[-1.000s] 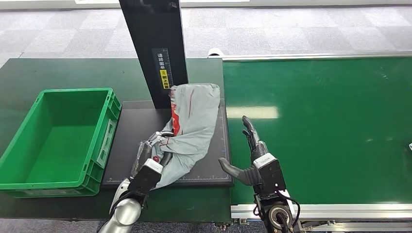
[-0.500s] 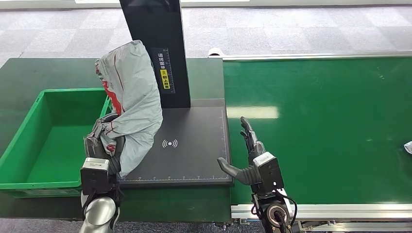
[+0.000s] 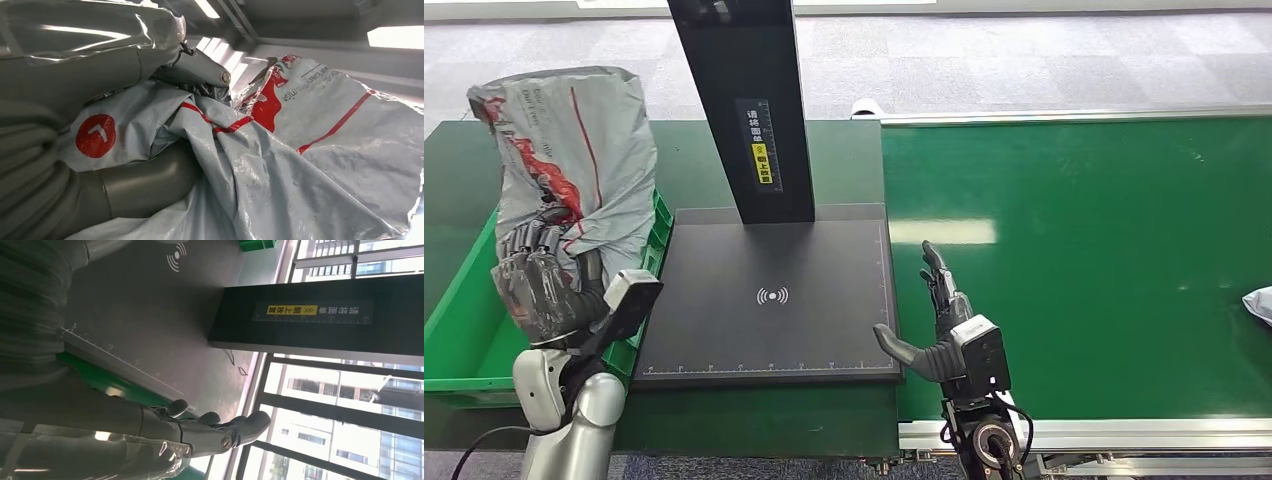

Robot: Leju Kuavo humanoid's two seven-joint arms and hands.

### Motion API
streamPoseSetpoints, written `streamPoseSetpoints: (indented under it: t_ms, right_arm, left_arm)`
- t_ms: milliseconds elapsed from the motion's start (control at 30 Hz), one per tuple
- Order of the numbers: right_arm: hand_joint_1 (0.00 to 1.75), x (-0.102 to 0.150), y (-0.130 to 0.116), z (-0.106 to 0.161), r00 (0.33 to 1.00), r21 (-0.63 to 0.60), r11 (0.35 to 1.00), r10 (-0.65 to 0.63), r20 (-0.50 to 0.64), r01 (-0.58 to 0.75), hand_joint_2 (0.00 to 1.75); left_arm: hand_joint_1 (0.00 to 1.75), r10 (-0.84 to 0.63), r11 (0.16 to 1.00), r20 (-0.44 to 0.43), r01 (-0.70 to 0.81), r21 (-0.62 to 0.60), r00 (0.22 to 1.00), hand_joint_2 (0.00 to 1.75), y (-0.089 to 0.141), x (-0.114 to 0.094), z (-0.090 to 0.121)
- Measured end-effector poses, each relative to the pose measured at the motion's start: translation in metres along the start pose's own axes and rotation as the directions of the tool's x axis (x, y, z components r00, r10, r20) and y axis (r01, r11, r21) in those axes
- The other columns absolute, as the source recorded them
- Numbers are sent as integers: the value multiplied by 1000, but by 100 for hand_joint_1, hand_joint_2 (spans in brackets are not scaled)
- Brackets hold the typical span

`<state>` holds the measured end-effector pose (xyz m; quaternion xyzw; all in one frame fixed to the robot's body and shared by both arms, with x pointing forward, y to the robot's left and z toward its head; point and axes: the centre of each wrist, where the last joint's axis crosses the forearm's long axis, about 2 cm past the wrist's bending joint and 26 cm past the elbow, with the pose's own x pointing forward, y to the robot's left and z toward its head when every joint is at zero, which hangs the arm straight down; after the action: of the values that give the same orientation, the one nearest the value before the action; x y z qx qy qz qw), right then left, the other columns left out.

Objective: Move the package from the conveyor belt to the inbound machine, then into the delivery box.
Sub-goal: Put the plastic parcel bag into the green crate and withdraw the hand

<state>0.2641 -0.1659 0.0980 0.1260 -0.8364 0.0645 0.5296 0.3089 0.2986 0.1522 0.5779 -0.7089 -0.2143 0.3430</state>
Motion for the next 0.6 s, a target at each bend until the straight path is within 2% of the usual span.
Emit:
streamPoseSetpoints:
  t_ms: [167, 267, 367, 533, 567, 600]
  right_arm:
    - [0, -1, -2, 2, 1000, -6, 1000, 5, -9, -5, 175]
    - [0, -1, -3, 5, 1000, -7, 1000, 15, -24, -15, 175]
    - [0, 0, -5, 7, 999, -7, 1000, 24, -31, -24, 175]
    - [0, 0, -7, 9, 999, -6, 999, 33, -39, -33, 175]
    - [0, 0, -7, 9, 999, -6, 999, 34, -40, -34, 175]
    - [0, 0, -7, 9, 998, -5, 999, 35, -43, -35, 175]
  left_arm:
    - [175, -239, 960, -218, 197, -197, 946, 175, -3, -64, 5]
    - [175, -321, 925, -285, 236, -297, 903, 175, -1, -93, 12]
    - [175, -382, 888, -328, 245, -390, 864, 175, 0, -110, 18]
    - [174, -443, 832, -367, 223, -508, 818, 175, -1, -124, 26]
    - [130, -449, 826, -370, 221, -518, 813, 175, -1, -126, 27]
    - [87, -455, 821, -372, 219, -527, 809, 131, -1, -128, 27]
